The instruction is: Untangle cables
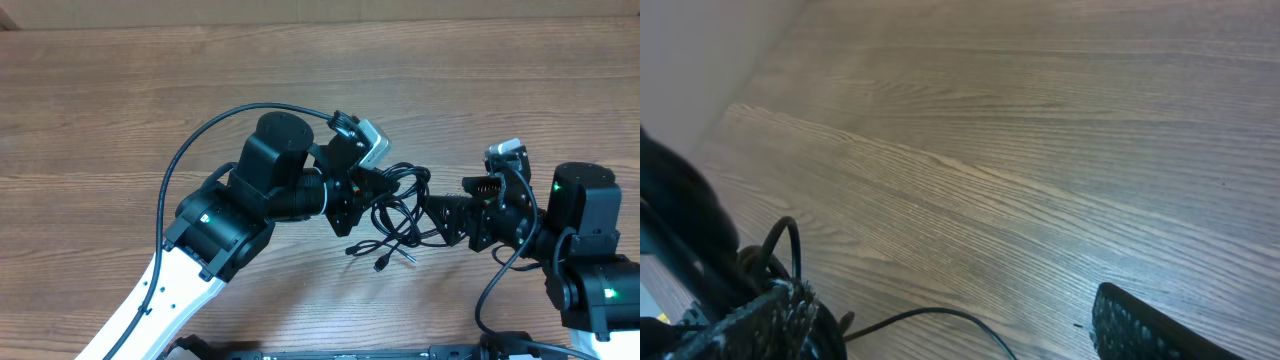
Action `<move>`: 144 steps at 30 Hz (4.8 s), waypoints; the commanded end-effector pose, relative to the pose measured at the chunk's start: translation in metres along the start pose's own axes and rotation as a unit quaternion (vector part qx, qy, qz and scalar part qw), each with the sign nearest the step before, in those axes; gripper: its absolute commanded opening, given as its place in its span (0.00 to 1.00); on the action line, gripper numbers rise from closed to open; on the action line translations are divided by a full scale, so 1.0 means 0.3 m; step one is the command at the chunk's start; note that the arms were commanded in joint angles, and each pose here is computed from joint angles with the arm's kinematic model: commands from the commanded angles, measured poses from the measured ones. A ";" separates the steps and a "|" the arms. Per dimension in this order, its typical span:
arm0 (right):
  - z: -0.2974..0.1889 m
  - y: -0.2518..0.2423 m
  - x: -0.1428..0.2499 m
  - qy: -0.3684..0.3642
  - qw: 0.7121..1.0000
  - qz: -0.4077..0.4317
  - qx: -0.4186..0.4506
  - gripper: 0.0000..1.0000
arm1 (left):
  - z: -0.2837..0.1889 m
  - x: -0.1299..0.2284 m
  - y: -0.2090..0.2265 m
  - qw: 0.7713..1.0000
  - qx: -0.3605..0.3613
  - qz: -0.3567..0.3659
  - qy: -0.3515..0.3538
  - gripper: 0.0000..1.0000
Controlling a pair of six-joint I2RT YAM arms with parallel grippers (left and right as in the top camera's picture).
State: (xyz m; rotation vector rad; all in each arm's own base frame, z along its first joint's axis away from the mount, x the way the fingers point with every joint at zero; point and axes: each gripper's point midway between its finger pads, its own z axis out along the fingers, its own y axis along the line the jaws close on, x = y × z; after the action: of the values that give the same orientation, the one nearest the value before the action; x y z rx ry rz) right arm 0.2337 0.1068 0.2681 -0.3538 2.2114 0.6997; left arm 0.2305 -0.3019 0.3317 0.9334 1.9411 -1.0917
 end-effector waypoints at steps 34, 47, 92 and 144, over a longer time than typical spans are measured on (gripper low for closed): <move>0.117 -0.250 0.067 0.096 0.985 0.049 0.136 0.72 | 0.089 -0.011 -0.109 0.998 0.040 0.043 0.003 0.04; 0.125 -0.217 0.089 0.106 0.983 0.099 0.110 0.69 | 0.084 -0.013 0.012 0.998 -0.060 -0.003 -0.002 0.04; -0.028 -0.342 -0.122 -0.087 0.948 0.160 0.262 0.84 | 0.037 -0.105 -0.232 0.985 0.166 0.022 -0.040 0.04; -0.075 -0.430 0.083 0.006 0.900 0.236 0.366 0.83 | -0.003 0.031 0.071 0.992 -0.119 -0.031 0.016 0.49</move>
State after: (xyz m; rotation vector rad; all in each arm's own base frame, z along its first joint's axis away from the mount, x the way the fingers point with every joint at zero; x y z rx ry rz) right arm 0.2607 -0.0229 0.2195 0.5913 2.3649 -0.0244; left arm 0.2205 -0.3029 0.3247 0.8498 2.0484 -1.0439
